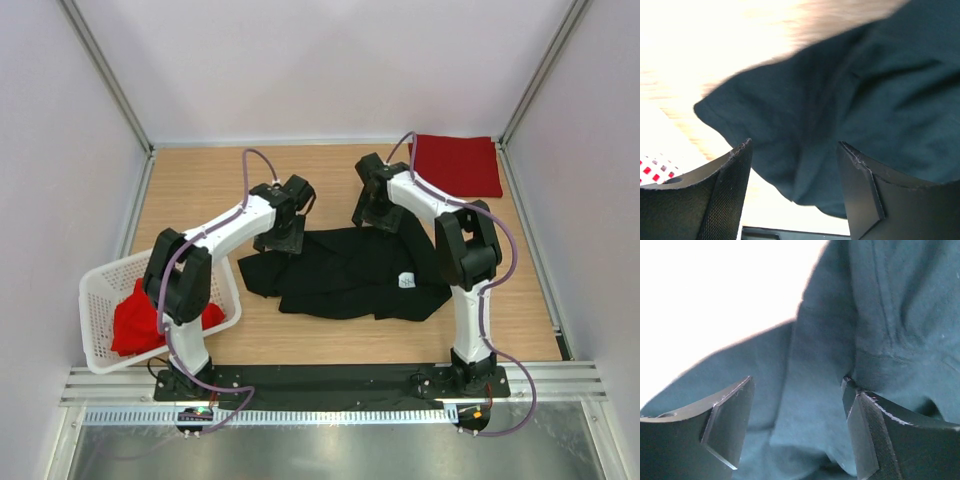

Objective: Fold and stack the t-shirts
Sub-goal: Flatten the tshirt out

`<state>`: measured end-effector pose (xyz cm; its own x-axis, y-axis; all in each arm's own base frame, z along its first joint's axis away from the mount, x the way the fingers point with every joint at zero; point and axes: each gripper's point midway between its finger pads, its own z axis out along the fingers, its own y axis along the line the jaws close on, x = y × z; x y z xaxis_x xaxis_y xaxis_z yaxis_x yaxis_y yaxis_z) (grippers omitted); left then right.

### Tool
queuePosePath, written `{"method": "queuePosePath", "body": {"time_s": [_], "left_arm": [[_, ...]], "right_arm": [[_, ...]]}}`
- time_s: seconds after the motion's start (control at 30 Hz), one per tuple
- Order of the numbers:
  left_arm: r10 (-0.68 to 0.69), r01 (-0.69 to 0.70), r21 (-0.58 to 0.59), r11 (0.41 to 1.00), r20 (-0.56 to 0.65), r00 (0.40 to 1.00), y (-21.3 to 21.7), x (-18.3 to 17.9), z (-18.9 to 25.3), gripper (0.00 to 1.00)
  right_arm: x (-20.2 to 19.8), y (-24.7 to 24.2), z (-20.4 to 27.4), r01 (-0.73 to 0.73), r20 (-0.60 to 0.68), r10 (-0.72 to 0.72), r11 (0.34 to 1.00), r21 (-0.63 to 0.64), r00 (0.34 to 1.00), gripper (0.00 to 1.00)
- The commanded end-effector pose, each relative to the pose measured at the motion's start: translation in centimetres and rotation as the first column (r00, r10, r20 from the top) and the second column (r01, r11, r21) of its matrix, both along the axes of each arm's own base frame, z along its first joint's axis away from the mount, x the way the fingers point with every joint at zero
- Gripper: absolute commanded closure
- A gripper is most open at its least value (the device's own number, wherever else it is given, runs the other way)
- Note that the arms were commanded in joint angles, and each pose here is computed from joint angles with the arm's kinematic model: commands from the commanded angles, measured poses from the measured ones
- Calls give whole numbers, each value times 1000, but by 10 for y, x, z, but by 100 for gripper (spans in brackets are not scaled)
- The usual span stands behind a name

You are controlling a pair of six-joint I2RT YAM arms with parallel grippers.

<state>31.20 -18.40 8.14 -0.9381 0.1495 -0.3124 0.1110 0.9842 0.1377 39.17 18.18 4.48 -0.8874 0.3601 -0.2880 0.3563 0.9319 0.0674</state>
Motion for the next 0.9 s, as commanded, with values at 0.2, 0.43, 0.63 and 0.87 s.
{"method": "queuePosePath", "body": {"time_s": [0.2,0.43,0.63,0.87], "left_arm": [[12,-15,-104,994,-24,1000,-3,12,-21,50],[13,-15,-144,989,-15,1000,-7,9,-13,69],[32,-37,-192,981,-25,999,-11,0,-14,74],[66,-61,-223,973,13,998,-2,-14,0,100]], "right_arm": [[11,-5,1,85,56,-81,994,-65,995,49],[14,-6,1,63,74,-57,995,-71,996,65],[13,-1,-9,32,33,-30,998,-58,999,59],[10,-16,20,47,90,-37,993,-111,995,99]]}}
